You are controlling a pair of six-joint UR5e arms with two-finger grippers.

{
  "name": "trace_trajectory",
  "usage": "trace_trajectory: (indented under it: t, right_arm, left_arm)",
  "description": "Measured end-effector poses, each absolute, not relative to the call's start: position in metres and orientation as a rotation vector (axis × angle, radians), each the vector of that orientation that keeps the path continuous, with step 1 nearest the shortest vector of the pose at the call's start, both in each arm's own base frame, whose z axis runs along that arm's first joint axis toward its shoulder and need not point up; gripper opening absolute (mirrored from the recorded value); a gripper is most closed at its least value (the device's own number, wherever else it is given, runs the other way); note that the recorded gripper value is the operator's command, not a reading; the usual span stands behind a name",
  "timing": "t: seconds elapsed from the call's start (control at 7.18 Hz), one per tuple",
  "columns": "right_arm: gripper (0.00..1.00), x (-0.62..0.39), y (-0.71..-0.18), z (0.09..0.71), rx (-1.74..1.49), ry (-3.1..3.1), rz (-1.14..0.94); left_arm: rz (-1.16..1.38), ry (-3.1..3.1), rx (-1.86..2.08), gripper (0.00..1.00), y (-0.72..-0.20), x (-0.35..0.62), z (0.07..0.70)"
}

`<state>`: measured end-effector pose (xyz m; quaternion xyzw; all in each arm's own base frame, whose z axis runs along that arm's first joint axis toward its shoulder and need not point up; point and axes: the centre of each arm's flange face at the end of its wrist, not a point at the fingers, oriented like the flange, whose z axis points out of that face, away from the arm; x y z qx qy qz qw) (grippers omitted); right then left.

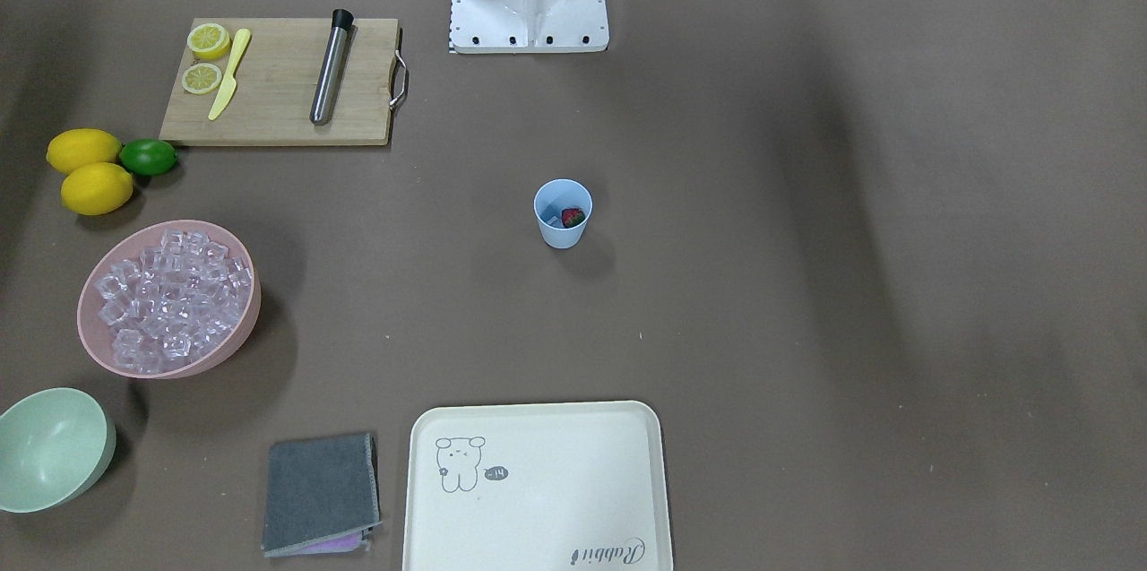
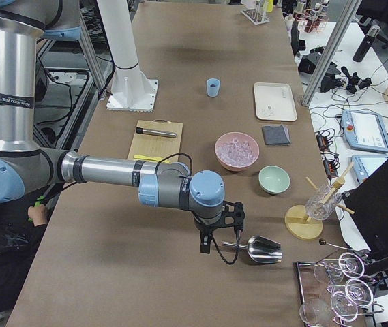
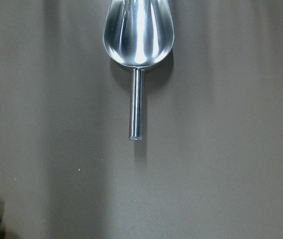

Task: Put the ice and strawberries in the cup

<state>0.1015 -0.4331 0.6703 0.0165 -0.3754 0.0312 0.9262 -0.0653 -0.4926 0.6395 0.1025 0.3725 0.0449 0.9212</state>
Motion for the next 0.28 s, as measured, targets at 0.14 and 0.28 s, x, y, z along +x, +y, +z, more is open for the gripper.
trace_trajectory:
  t: [0.14, 0.28]
  right_arm:
    - [1.00, 0.1013, -0.4314, 0.6714, 0.032, -0.770, 0.065]
    - [1.00, 0.1014, -0.4306, 0.6723, 0.030, -0.768, 0.065]
  left_arm:
    - [0.092, 0.765, 0.212, 0.98, -0.4927, -0.0657, 0.6392]
    - [0.093, 0.765, 0.214, 0.98, -0.4933, -0.0658, 0.6386]
